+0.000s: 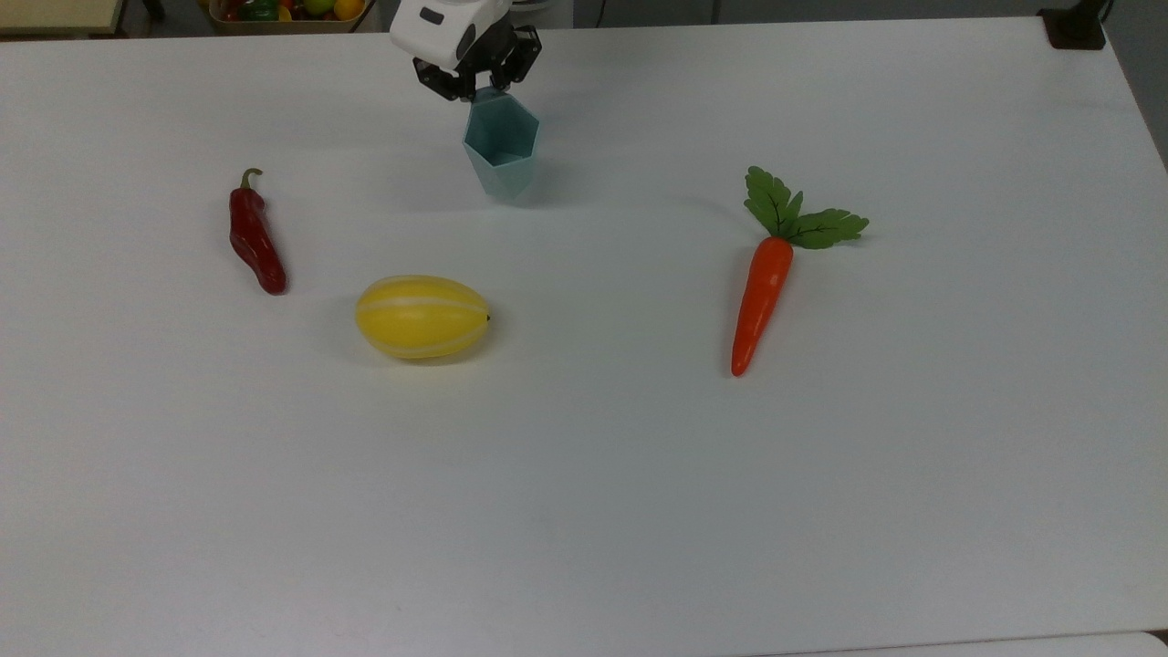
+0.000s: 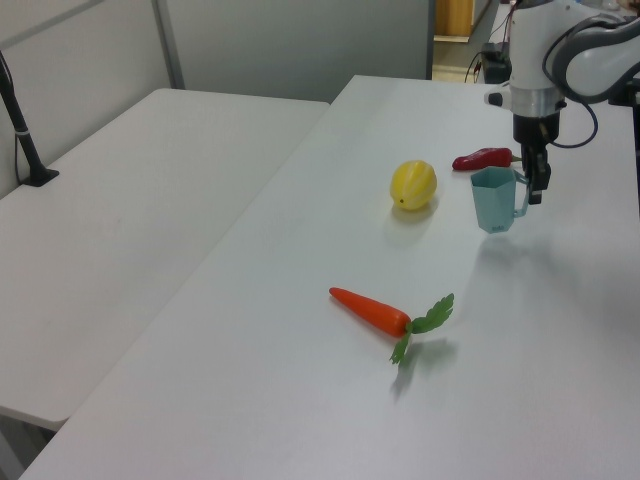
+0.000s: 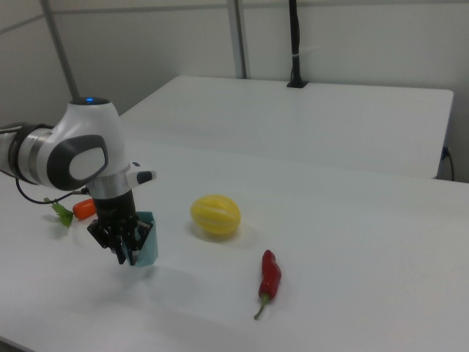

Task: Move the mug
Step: 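Lower the mug onto the table beyond the melon, then open the gripper and raise it off the mug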

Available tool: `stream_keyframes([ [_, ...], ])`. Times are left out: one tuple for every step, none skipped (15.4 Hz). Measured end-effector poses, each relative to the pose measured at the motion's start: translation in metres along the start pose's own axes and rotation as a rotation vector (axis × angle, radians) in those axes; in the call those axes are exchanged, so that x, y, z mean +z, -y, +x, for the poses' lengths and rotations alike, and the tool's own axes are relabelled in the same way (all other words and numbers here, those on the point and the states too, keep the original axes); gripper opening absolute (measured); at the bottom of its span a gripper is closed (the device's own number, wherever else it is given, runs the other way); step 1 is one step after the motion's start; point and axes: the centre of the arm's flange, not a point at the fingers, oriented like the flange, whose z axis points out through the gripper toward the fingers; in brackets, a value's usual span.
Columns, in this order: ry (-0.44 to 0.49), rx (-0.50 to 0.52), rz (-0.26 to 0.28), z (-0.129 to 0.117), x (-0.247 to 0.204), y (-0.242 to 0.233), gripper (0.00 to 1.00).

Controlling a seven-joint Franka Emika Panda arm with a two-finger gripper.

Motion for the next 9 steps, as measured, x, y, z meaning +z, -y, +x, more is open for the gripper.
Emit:
stream_keyframes([
  [-0.014,0.000,-0.005,0.000,0.005,0.000,0.23],
  [-0.024,0.000,-0.009,-0.001,0.011,0.001,0.23],
  [-0.028,0.000,-0.010,-0.003,0.017,0.001,0.23],
  [-0.029,0.000,-0.010,-0.004,0.023,0.002,0.23],
  [-0.026,0.000,-0.009,-0.005,0.026,0.002,0.23],
  [-0.023,0.000,-0.007,-0.006,0.028,0.002,0.23],
  [-0.021,0.000,-0.006,-0.006,0.029,0.002,0.23],
  [-0.020,0.001,-0.005,-0.006,0.030,0.002,0.30],
  [-0.021,0.004,-0.001,-0.005,0.030,0.002,0.40],
])
